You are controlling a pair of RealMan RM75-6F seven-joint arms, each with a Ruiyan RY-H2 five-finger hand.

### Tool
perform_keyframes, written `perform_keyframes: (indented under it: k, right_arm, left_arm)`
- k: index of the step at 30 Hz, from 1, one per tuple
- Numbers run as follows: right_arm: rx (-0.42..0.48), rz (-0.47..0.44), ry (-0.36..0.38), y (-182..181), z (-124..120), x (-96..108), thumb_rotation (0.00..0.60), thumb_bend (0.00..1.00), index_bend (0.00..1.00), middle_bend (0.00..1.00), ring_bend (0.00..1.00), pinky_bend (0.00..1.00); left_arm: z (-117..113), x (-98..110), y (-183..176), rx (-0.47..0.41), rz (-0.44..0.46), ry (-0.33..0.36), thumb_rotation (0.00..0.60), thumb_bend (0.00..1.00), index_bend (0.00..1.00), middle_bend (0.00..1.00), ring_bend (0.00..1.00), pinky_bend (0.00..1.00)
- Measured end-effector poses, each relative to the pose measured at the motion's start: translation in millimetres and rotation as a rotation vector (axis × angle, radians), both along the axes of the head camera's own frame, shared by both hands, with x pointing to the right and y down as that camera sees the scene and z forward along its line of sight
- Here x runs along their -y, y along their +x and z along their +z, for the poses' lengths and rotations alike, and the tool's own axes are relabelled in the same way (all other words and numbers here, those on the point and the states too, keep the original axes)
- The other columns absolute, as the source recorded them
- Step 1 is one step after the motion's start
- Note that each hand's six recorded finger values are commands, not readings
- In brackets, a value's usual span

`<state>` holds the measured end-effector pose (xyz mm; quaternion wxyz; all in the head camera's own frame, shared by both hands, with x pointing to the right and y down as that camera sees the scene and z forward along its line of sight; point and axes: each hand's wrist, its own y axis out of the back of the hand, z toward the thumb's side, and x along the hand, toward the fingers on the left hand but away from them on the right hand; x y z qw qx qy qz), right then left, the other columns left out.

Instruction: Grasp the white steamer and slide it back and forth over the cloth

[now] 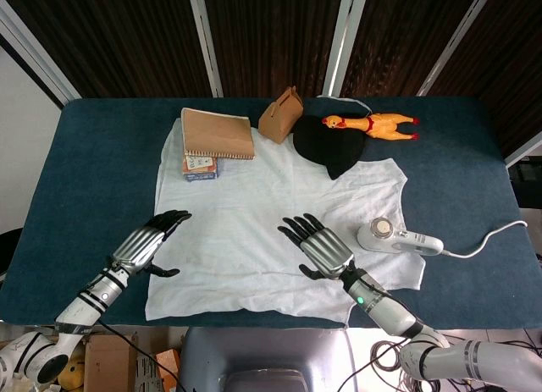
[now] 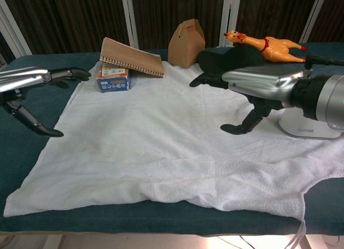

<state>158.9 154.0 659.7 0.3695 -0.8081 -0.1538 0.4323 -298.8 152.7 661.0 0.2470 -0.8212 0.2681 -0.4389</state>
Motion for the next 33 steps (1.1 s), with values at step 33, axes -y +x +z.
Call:
perform_keyframes:
  k: [33]
  right_arm:
    - [-0.308, 0.414, -0.071, 261.0, -30.4, 4.1, 0.600, 0.31, 0.06, 0.10, 0.05, 0.03]
  left_arm:
    - [-56.2, -85.2, -123.2, 0.259, 0.051, 0.250, 0.600, 0.00, 0.05, 0.05, 0.00, 0.11]
